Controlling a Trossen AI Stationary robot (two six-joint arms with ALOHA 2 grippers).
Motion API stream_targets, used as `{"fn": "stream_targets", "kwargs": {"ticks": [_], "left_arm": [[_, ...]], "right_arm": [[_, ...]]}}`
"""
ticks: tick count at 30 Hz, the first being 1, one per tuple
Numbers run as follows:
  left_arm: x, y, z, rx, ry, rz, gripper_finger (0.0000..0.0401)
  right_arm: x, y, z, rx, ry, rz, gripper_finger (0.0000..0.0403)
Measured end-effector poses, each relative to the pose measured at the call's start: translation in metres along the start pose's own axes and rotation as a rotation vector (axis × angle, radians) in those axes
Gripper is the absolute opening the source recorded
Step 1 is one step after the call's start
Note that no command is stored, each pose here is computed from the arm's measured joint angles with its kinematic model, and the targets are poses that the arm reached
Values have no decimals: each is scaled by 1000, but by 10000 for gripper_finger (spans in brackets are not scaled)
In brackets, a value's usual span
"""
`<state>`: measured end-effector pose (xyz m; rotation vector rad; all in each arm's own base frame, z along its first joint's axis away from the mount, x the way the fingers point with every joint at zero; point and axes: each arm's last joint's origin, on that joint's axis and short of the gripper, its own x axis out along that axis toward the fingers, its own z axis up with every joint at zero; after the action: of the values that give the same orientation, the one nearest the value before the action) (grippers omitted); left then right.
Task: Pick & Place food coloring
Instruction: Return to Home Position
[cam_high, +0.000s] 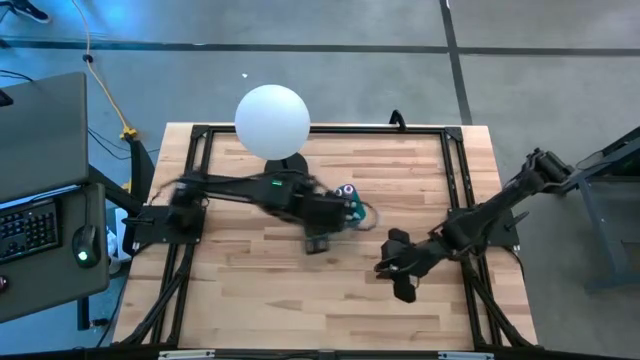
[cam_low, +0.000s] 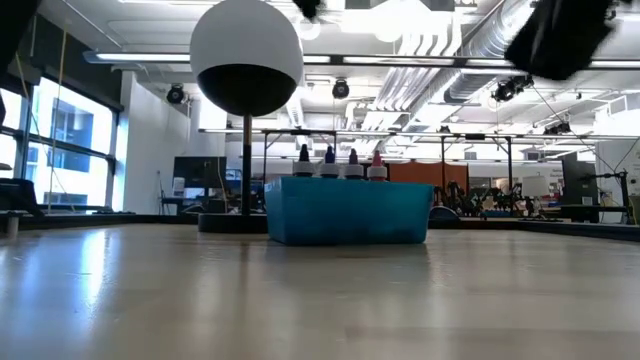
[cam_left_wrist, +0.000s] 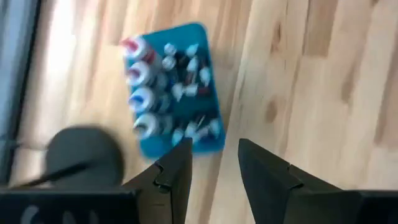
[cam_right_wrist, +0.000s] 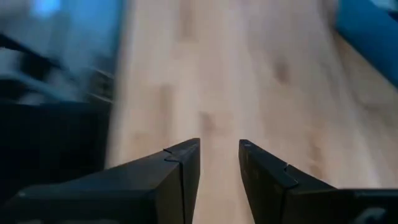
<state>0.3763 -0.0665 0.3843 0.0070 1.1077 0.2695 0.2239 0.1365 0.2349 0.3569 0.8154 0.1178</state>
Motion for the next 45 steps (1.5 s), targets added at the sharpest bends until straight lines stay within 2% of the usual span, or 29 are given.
{"fn": "stream_targets", "kwargs": {"ticks": [3, 6, 9, 12, 15, 20, 24, 27, 30, 33, 35, 40, 43, 45], "left_arm": [[-42, 8, -22, -46, -40, -13, 127], [-80, 14, -46, -72, -88, 40, 127], [-108, 18, -66, -85, -164, 27, 127], [-140, 27, -90, -134, -250, -3, 127], [-162, 36, -118, -139, -314, -13, 127], [-173, 57, -157, -129, -377, 20, 127], [-166, 72, -191, -152, -374, 13, 127], [-154, 81, -212, -171, -376, 27, 127], [-137, 85, -227, -186, -398, 24, 127], [-116, 81, -238, -175, -440, -16, 127], [-100, 74, -242, -133, -502, -50, 127], [-56, 49, -248, 123, -690, -185, 127], [-39, 43, -248, 177, -798, -167, 127], [-30, 45, -247, 173, -810, -115, 127]], "right_arm": [[-22, 13, 19, -28, -58, 104, 103], [-54, 24, 42, -173, -175, 173, 103], [-89, 27, 55, -305, -250, 211, 103], [-118, 26, 58, -387, -307, 253, 103], [-141, 21, 57, -401, -363, 294, 103], [-167, 10, 51, -365, -426, 331, 103], [-184, 5, 48, -339, -470, 358, 103], [-192, 1, 46, -380, -497, 356, 103], [-195, -3, 42, -445, -484, 331, 103], [-193, -5, 41, -414, -482, 308, 103], [-187, -7, 38, -407, -491, 277, 103], [-170, -20, 21, -374, -549, 263, 103], [-166, -34, 4, -352, -591, 310, 103], [-166, -44, -9, -347, -622, 339, 103]]}}
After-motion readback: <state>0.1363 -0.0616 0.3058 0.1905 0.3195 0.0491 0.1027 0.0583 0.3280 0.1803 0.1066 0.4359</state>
